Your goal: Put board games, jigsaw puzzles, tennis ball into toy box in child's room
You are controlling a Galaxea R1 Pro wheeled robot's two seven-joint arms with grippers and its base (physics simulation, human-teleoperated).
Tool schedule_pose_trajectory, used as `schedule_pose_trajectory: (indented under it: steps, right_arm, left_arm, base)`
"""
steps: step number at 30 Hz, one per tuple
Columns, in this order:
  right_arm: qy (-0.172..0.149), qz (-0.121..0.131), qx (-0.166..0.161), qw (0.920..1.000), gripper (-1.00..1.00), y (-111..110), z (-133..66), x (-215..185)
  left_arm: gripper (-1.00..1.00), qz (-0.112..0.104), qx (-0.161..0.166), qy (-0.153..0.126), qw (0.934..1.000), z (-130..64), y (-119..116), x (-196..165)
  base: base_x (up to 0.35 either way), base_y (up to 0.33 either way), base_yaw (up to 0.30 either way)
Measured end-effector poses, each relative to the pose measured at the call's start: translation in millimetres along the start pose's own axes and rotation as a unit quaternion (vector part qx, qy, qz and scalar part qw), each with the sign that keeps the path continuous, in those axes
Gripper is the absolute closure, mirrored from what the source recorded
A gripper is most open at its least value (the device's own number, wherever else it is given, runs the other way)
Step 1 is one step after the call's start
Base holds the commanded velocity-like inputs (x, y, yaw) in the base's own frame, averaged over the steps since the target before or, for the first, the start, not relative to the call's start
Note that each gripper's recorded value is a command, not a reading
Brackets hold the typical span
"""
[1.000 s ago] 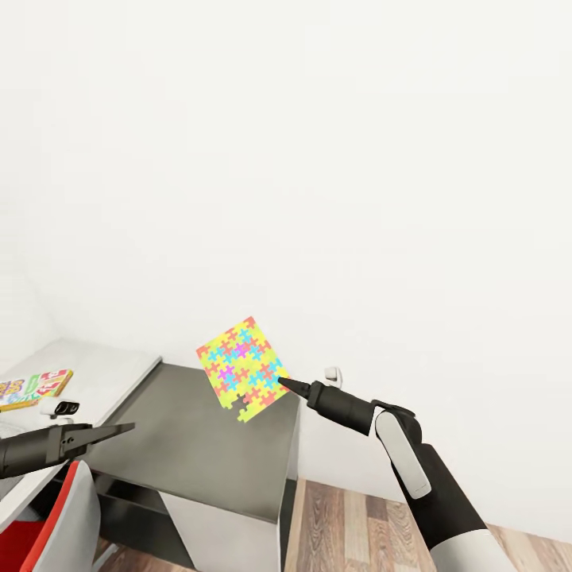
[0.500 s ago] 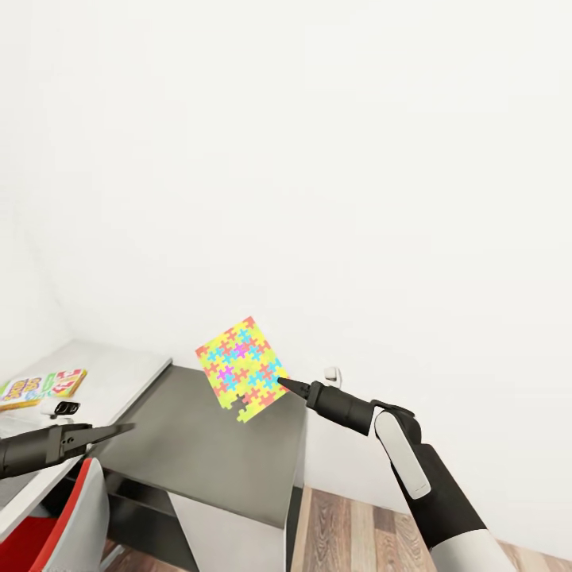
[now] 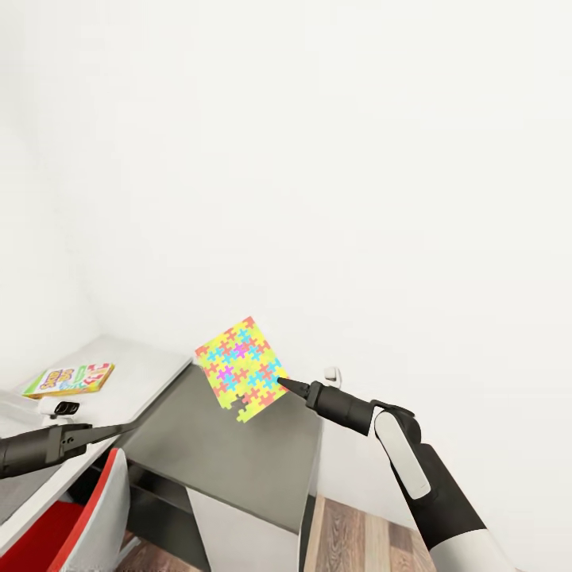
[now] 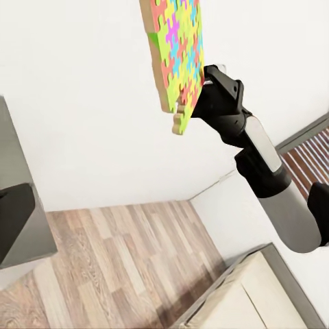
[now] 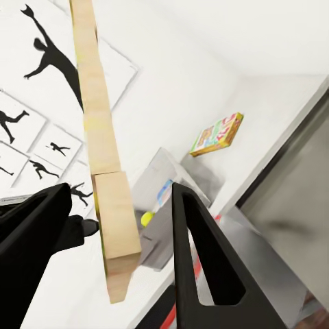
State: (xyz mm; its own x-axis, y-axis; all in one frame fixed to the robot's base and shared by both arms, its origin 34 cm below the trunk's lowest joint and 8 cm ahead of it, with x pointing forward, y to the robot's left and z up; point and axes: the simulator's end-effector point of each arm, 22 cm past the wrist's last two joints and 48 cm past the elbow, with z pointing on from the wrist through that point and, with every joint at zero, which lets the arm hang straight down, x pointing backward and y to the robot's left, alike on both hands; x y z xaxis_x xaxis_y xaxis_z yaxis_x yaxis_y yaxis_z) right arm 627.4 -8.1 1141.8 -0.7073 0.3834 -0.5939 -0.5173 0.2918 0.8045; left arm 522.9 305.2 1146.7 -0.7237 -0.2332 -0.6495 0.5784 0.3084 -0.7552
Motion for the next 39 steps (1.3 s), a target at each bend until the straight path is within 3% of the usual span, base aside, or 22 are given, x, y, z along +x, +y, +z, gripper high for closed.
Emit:
schedule_pose_trajectory:
  steps: [32,39]
  right_arm:
    - [-0.006,0.004,0.004,1.0,1.0,-3.5,-3.3,-4.2]
    - [-0.017,-0.005,0.004,0.9998,1.0,-2.7,-3.2,-9.1]
  left_arm:
    - [-1.0,0.001,-0.001,0.0,1.0,-0.8,-0.3,-0.4]
    - [-1.0,0.001,-0.001,0.0,1.0,-0.8,-0.3,-0.4]
  base:
    - [0.0,0.0,0.011]
    - [0.0,0.0,0.049]
